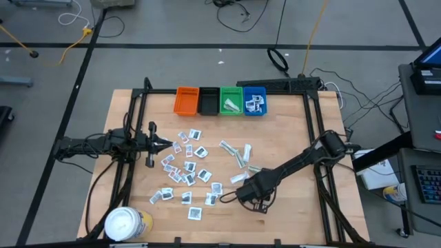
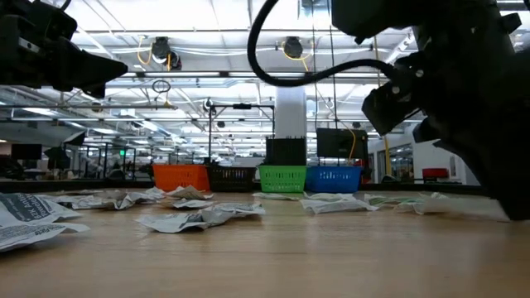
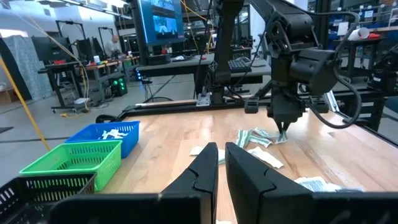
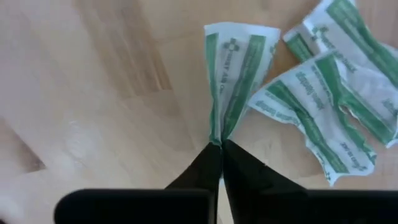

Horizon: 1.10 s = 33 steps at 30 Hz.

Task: Pick & Place First Aid Supplies
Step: Put the green bandage into the green bin

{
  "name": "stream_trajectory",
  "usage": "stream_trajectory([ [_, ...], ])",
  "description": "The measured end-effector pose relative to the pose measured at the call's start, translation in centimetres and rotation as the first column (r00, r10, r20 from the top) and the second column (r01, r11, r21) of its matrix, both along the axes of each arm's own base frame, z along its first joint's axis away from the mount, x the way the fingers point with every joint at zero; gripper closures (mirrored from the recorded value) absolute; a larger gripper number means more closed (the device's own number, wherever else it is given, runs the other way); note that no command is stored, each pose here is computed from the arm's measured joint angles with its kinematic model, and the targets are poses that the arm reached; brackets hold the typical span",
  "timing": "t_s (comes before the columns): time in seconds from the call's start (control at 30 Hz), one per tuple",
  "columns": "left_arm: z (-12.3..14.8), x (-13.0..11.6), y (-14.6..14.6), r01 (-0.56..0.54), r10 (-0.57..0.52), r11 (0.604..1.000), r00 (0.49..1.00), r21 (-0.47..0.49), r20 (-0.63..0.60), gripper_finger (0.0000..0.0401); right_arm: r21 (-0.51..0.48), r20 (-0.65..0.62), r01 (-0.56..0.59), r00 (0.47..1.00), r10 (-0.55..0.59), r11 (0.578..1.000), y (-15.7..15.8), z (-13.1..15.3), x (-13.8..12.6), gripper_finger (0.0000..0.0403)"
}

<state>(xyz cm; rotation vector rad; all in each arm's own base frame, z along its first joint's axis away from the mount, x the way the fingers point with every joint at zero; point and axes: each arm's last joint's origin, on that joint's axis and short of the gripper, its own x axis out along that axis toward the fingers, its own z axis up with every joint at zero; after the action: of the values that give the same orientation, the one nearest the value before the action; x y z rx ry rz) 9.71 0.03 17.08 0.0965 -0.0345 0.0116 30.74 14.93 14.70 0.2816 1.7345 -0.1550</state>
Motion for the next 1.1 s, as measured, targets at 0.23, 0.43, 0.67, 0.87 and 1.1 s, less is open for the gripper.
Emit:
stream_trajectory([
  [0.23, 0.0, 0.0, 0.0, 0.0, 0.0, 1.0, 1.0, 0.0, 0.0, 0.0364, 0.016, 0.017, -0.034, 0.999, 0.034, 0.999, -1.7, 4.0, -1.0, 0.04],
  [0.43, 0.0, 0.0, 0.0, 0.0, 0.0, 1.0, 1.0, 0.0, 0.0, 0.0364, 0.041, 0.07, -0.071, 0.995, 0.068, 0.997, -4.2, 8.0, -2.2, 0.0401],
  [0.67, 0.0, 0.0, 0.0, 0.0, 0.0, 1.0, 1.0, 0.0, 0.0, 0.0364, 0.054, 0.116, -0.009, 0.993, 0.003, 0.999, -7.5, 10.7, -3.0, 0.0402],
  [0.87, 0.0, 0.0, 0.0, 0.0, 0.0, 1.0, 1.0, 0.0, 0.0, 0.0364, 0.059, 0.14, 0.011, 0.99, -0.019, 0.998, -10.2, 11.1, -2.8, 0.0402],
  [1.1, 0.0, 0.0, 0.0, 0.0, 0.0, 1.0, 1.0, 0.0, 0.0, 0.0364, 0.05, 0.135, 0.246, 0.958, -0.251, 0.968, -17.1, 11.2, -2.5, 0.0402],
])
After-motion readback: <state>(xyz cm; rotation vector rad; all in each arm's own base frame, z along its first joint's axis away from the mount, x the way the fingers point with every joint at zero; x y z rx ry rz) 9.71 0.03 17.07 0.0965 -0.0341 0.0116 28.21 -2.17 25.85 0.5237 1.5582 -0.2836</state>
